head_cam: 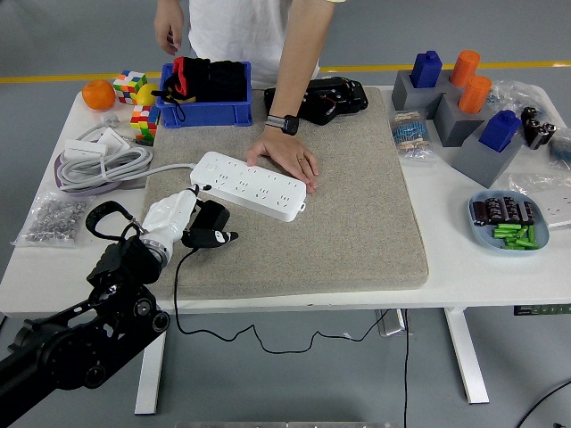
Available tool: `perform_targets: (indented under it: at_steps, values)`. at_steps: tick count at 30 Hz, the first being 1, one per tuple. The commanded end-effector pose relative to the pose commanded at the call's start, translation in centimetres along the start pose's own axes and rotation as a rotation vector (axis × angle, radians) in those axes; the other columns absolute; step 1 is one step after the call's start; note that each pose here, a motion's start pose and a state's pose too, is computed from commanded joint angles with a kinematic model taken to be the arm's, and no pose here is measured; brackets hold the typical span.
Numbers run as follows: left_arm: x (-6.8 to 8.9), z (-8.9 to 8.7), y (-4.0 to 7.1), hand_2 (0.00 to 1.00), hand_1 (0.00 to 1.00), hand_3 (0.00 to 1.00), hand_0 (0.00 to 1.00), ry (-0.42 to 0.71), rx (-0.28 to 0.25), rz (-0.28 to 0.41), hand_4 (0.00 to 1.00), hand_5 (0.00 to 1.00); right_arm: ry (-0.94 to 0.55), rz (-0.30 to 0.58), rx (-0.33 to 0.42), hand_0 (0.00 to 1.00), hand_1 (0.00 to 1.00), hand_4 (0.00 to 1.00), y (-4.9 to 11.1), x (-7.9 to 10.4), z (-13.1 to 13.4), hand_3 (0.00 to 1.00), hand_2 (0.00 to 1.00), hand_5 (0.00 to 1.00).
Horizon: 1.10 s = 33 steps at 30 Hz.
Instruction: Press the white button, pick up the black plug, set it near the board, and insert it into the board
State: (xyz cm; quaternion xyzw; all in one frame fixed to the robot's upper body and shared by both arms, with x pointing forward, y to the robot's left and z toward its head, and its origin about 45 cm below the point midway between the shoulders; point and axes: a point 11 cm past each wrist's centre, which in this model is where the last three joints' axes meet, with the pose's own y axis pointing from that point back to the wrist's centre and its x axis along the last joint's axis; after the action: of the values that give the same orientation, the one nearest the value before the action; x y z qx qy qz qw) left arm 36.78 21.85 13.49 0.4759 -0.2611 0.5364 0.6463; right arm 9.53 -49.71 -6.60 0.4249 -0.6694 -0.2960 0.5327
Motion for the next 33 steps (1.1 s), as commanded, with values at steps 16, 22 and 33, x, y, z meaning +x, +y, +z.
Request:
perform_targets:
  at_steps: [16,22,33]
  values:
    - [-0.1,-0.5,-0.1,0.518,0.423,0.577,0.297,0.002,0.004,0.026,0.716,0.002,-0.007,-0.004,-0.003,0.821,0.656,0.758,0.0,-0.3,0.2,0.628,0.652,0.489]
    - [0.0,-0.1,-0.1,0.462,0.374,0.536,0.248,0.017,-0.030,0.044,0.634,0.002,-0.011,-0.003,-0.001,0.821,0.656,0.757,0.0,-0.2,0.1,0.628,0.651,0.489]
    - [0.4,0.6,-0.1,0.336,0.258,0.455,0.154,0.068,-0.062,0.052,0.557,0.002,-0.014,-0.002,0.001,0.821,0.656,0.756,0.0,-0.3,0.2,0.625,0.651,0.489]
